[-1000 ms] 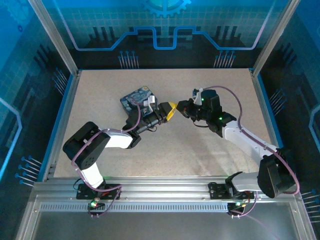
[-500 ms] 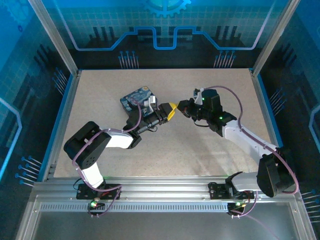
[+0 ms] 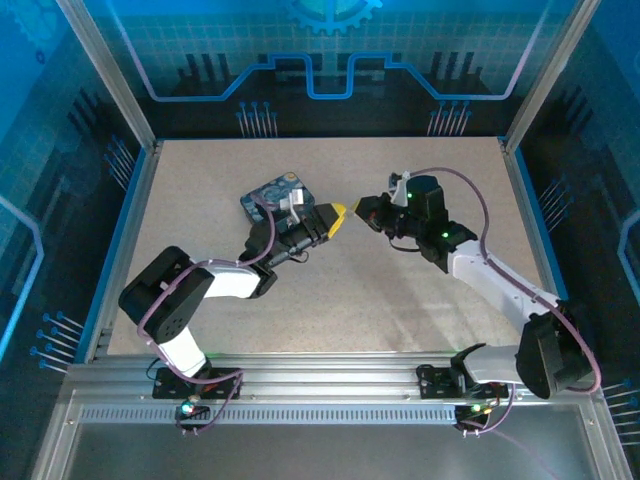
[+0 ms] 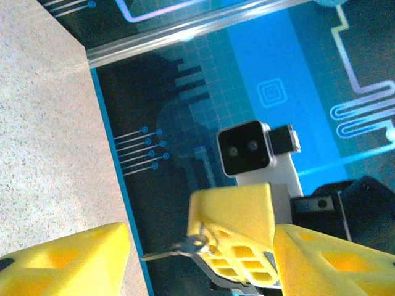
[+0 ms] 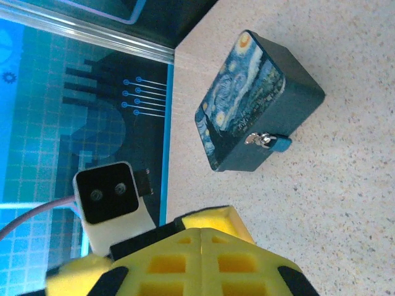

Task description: Unlock the padlock with the key

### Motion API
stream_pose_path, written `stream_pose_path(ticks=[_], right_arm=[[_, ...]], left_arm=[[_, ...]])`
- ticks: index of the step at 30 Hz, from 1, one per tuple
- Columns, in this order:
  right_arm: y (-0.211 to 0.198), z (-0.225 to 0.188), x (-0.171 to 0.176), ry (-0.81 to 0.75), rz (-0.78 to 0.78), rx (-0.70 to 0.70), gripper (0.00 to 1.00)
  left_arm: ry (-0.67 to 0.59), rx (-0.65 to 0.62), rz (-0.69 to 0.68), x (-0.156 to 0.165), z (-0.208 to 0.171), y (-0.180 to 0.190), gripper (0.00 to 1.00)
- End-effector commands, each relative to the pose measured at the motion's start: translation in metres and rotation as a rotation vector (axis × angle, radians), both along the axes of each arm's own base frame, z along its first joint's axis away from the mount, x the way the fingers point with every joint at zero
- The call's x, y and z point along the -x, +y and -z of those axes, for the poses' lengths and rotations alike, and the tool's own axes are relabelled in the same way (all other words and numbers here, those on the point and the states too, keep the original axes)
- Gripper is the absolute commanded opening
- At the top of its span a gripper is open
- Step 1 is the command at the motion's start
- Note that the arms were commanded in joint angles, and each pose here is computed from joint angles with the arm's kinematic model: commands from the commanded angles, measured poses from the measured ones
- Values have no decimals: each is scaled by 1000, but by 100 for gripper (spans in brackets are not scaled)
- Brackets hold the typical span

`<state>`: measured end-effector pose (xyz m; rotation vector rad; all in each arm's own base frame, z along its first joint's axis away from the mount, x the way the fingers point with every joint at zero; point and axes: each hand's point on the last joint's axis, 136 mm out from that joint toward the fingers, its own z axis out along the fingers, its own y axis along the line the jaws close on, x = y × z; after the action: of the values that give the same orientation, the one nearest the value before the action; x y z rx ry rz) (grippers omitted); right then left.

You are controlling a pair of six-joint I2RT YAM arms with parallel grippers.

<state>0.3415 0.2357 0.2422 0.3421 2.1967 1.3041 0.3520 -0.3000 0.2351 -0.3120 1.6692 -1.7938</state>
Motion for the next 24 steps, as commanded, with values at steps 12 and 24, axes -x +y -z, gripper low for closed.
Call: stream_pose_path(ticks=[12,24], right_arm=[[10,-35,4,-227,-107,49,0],[36,-17,10,-228,-170,65,0]], left_arm=[[485,242,-53,2,15,21,71],[617,464,-141,-1,13,34,70]])
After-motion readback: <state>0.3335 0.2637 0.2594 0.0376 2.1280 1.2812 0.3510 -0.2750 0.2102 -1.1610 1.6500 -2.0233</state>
